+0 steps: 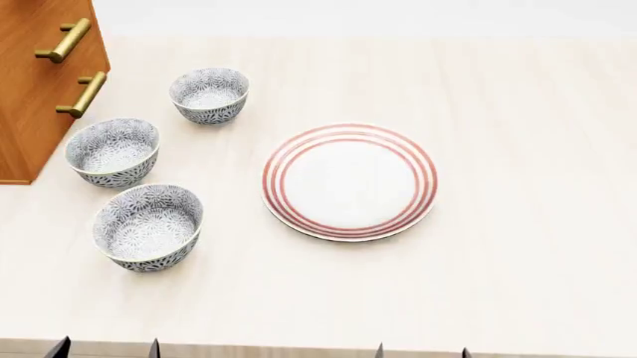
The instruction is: Put the bowl at the front on the plate.
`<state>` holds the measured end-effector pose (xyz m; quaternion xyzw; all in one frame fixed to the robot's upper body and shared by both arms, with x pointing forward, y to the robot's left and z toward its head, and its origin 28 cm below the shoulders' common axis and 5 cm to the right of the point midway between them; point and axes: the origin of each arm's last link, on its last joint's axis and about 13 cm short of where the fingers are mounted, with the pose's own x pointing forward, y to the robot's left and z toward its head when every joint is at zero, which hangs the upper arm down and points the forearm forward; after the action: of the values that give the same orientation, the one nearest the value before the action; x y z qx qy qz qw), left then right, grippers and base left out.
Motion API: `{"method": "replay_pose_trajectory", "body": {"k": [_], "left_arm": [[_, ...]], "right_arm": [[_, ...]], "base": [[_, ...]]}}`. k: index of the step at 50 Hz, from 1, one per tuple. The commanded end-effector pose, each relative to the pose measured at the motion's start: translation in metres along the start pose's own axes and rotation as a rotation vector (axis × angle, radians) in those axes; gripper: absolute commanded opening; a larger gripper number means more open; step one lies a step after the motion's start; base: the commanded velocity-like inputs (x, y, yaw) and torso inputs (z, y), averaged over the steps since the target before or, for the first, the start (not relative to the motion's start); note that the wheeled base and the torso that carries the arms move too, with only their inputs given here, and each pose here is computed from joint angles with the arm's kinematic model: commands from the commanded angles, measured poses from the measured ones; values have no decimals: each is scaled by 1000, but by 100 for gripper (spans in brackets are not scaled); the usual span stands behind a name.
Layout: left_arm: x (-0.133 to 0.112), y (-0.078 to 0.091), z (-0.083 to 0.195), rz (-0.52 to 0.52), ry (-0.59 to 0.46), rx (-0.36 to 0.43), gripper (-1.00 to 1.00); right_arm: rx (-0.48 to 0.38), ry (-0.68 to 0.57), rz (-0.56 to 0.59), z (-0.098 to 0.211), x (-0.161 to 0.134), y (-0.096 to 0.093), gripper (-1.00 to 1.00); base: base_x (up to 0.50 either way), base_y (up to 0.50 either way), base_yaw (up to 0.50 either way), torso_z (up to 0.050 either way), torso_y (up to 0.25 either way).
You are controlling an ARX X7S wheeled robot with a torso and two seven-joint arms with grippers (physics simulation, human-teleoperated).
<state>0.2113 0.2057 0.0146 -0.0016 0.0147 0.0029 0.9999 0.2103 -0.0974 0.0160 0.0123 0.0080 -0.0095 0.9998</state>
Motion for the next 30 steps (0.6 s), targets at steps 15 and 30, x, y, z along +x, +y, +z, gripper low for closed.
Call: {"method": "replay_pose_trajectory", "body": {"k": [15, 30], "left_arm": [[11, -1, 40, -34, -15, 35, 100], [17, -3, 71, -91, -66, 74, 100]], "right_arm": [[30, -20, 12, 42, 4, -2, 100], [14, -72, 23, 75, 7, -5, 100]], "base": [[0, 0, 0, 0, 0], [0, 0, 0, 0, 0]]}}
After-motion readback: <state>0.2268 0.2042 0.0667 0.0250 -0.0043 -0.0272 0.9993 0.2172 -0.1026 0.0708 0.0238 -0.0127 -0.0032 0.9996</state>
